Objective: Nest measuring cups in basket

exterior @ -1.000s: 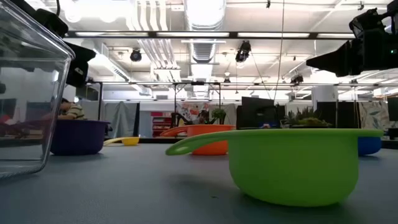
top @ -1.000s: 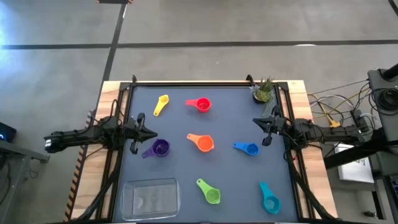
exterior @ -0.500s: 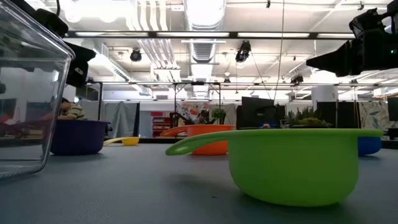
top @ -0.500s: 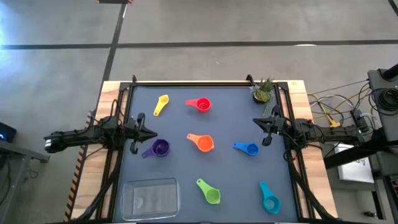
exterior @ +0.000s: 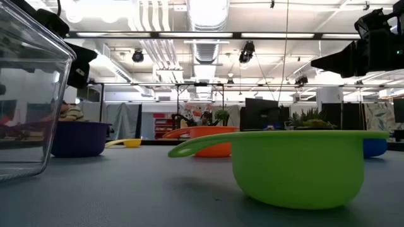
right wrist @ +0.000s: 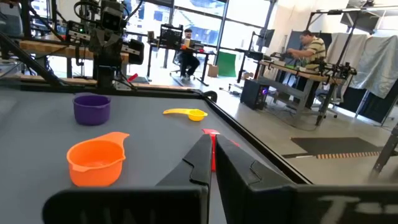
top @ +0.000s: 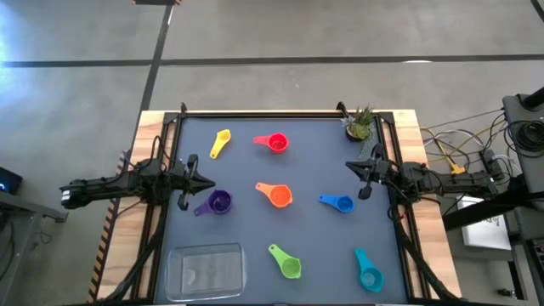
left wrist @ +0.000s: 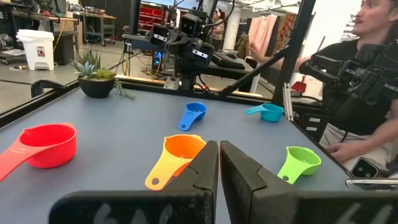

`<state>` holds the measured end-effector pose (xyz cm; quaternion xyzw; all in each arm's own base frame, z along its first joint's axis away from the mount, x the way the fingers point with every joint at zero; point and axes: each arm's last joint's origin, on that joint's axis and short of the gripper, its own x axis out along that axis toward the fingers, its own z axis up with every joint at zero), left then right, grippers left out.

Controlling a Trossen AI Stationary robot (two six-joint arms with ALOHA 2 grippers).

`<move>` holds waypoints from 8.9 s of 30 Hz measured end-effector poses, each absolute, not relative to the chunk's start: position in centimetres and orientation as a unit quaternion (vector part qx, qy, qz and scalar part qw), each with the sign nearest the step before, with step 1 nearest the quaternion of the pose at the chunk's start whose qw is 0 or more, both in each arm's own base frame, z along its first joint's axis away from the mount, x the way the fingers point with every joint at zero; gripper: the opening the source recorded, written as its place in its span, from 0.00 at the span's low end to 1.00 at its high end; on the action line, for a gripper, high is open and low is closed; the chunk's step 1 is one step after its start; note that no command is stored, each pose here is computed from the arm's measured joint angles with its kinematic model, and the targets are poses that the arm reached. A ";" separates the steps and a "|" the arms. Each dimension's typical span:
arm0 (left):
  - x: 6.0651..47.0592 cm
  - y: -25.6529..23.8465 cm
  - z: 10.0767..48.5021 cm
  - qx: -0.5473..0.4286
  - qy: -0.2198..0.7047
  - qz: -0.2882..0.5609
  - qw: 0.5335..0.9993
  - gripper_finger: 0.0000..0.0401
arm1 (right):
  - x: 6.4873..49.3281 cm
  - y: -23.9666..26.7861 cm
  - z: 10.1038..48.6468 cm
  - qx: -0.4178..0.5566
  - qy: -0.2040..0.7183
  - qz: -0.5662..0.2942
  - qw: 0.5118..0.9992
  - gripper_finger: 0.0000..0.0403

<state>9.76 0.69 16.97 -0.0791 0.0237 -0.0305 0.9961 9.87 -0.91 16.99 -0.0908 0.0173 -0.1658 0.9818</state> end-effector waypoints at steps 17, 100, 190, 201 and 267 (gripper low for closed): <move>9.8 0.7 17.0 -0.079 0.024 -0.031 0.996 0.00 | 9.9 -0.9 17.0 -0.091 0.017 -0.166 0.982 0.02; 9.8 0.7 17.0 -0.079 0.023 -0.031 0.996 0.00 | 9.9 -0.9 17.0 -0.091 0.017 -0.166 0.982 0.02; 36.1 4.4 20.1 0.005 0.541 -0.026 0.841 0.73 | 9.9 -0.9 17.0 -0.091 0.017 -0.166 0.982 0.02; 36.7 3.4 18.9 0.030 0.550 -0.049 0.833 0.73 | 9.9 -0.9 17.0 -0.091 0.017 -0.166 0.982 0.02; 37.3 2.4 15.6 0.098 0.526 -0.039 0.844 0.29 | 9.9 -0.9 17.0 -0.091 0.017 -0.166 0.982 0.02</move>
